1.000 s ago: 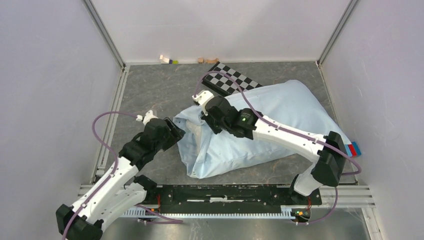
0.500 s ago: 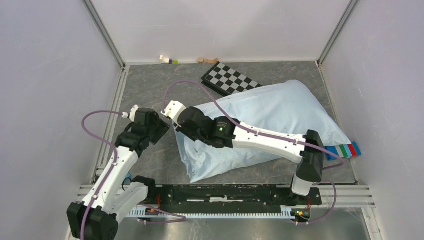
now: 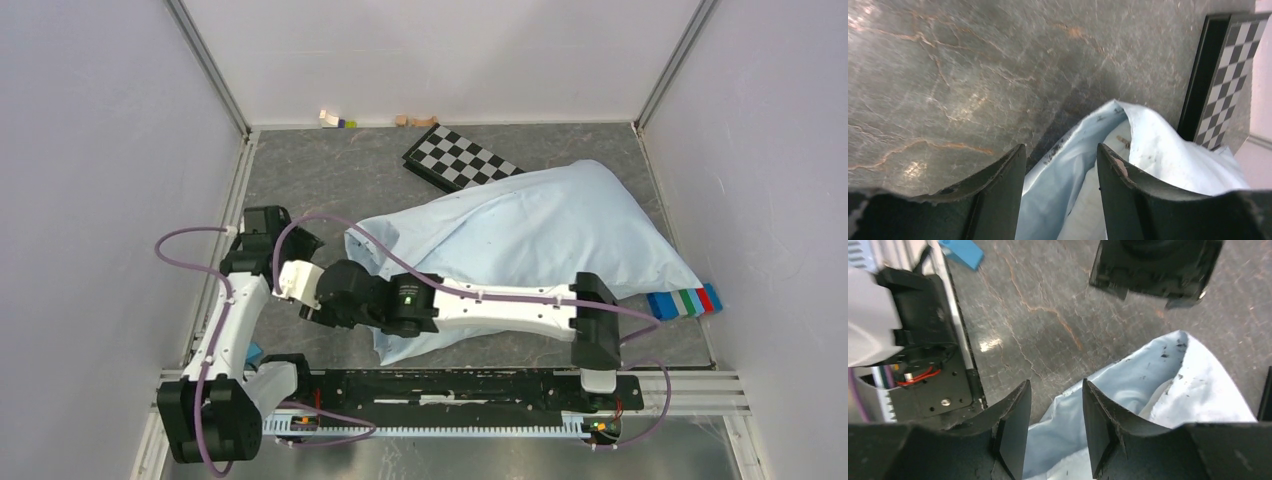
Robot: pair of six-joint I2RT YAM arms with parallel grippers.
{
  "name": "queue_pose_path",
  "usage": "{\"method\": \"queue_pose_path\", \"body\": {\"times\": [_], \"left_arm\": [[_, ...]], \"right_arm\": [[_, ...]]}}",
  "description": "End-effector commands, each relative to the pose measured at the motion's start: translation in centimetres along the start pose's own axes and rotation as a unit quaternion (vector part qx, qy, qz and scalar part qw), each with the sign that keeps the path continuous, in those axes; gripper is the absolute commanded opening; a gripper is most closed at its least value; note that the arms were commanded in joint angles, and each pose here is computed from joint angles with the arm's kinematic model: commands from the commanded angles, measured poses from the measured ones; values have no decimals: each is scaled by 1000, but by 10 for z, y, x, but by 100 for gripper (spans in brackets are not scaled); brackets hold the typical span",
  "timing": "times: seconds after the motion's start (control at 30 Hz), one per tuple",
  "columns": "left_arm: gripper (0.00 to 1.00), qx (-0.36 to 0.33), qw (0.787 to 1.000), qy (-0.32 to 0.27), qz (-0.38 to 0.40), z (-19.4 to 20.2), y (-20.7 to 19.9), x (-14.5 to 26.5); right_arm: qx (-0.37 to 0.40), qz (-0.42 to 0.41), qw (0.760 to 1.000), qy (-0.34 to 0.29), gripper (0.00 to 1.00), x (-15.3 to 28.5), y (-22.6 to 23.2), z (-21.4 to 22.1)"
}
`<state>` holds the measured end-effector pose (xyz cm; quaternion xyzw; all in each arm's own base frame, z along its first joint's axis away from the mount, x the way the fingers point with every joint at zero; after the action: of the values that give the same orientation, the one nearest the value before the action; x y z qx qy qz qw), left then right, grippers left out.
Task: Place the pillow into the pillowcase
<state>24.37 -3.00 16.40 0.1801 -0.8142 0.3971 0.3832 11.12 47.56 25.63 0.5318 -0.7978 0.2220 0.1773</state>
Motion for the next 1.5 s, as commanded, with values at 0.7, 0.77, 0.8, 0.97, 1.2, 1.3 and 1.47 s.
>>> {"method": "queue_pose_path", "body": {"times": [0.7, 0.77, 0.8, 0.97, 1.2, 1.3, 1.47], "left_arm": [[62, 24, 985, 80, 151, 16, -6, -21], [62, 19, 979, 102, 178, 20, -19, -18], [63, 13, 976, 112, 186, 23, -26, -15], [81, -11, 964, 122, 234, 36, -58, 6], [85, 9, 956, 154, 251, 59, -75, 5], [85, 6, 955, 158, 250, 62, -81, -1], [78, -7, 965, 137, 225, 57, -81, -23]], "right_arm": [[-43, 57, 992, 100, 67, -46, -53, 70], [-64, 71, 992, 84, 67, -34, -56, 61], [-71, 86, 991, 75, 68, -27, -60, 57], [-91, 156, 983, 29, 71, 20, -84, 39], [-112, 190, 975, -7, 72, 56, -97, 27], [-110, 157, 981, -22, 72, 58, -89, 20], [-73, 108, 991, -35, 74, 52, -66, 12]]}}
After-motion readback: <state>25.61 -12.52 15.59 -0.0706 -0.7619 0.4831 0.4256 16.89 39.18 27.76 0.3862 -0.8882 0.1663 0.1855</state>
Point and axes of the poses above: each gripper's point midway between its finger pads, its own x axis back along the fingers, its own y axis along the line the jaws close on, z = x × y, the point moved 5 cm from there along x, back along the fingers, and after that the axes turned 4 degrees about -x, right-handed, at the moved point
